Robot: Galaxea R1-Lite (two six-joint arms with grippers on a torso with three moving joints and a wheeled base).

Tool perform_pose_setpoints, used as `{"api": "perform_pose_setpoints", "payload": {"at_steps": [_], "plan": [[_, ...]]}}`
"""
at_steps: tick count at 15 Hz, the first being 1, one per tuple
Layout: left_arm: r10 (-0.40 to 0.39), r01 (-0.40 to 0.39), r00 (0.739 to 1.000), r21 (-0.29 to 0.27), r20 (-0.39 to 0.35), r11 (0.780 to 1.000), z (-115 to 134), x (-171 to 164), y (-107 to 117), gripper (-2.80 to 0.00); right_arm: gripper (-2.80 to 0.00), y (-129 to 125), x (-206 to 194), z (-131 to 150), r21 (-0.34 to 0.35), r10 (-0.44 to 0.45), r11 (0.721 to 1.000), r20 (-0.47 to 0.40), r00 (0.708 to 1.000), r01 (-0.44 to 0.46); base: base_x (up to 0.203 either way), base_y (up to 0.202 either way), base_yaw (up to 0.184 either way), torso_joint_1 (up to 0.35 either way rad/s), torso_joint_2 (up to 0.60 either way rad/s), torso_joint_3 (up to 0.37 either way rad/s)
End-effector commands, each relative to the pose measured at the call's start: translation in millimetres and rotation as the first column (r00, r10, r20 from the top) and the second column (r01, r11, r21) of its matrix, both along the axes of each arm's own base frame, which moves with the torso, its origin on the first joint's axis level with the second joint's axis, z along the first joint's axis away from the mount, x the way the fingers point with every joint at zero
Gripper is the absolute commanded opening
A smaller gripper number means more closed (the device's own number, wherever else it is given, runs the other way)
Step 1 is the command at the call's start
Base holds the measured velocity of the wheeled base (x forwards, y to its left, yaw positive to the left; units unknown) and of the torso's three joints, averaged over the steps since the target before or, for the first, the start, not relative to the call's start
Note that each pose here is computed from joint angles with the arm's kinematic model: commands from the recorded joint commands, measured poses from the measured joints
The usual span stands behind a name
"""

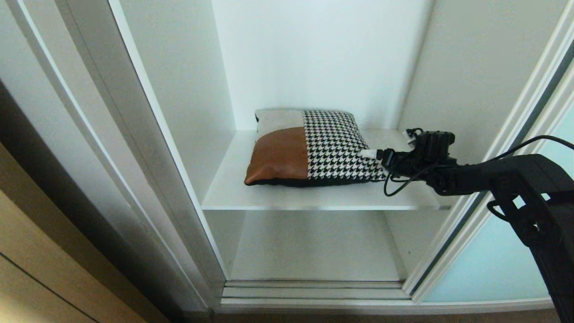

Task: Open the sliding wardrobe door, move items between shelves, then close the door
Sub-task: Place the pillow on the lower shelf

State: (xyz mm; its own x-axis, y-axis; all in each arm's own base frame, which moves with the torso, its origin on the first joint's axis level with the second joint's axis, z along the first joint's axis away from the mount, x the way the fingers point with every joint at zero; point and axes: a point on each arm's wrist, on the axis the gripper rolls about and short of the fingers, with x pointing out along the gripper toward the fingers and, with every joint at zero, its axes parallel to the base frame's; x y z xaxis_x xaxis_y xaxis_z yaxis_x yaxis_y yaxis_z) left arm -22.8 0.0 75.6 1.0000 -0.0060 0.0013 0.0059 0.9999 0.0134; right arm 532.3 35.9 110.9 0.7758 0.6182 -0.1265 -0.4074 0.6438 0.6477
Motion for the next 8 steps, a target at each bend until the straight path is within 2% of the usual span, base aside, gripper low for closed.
{"api": "perform_pose_setpoints", "payload": {"at_steps": [1,8], "plan": [[0.0,0.0,1.0,0.0,-0.003,1.0,-0.4,0.2,0.0,-2.8,0.0,0.4,-0.4,1.7,0.012,0.01,1.0,-0.002,1.0,-0.01,0.0,0.0,0.0,0.0,0.0,0.0],[0.0,0.0,1.0,0.0,-0.003,1.0,-0.4,0.2,0.0,-2.8,0.0,6.1,1.0,-10.3,0.014,0.03,0.999,-0.035,0.999,-0.03,0.0,0.0,0.0,0.0,0.0,0.0]]}}
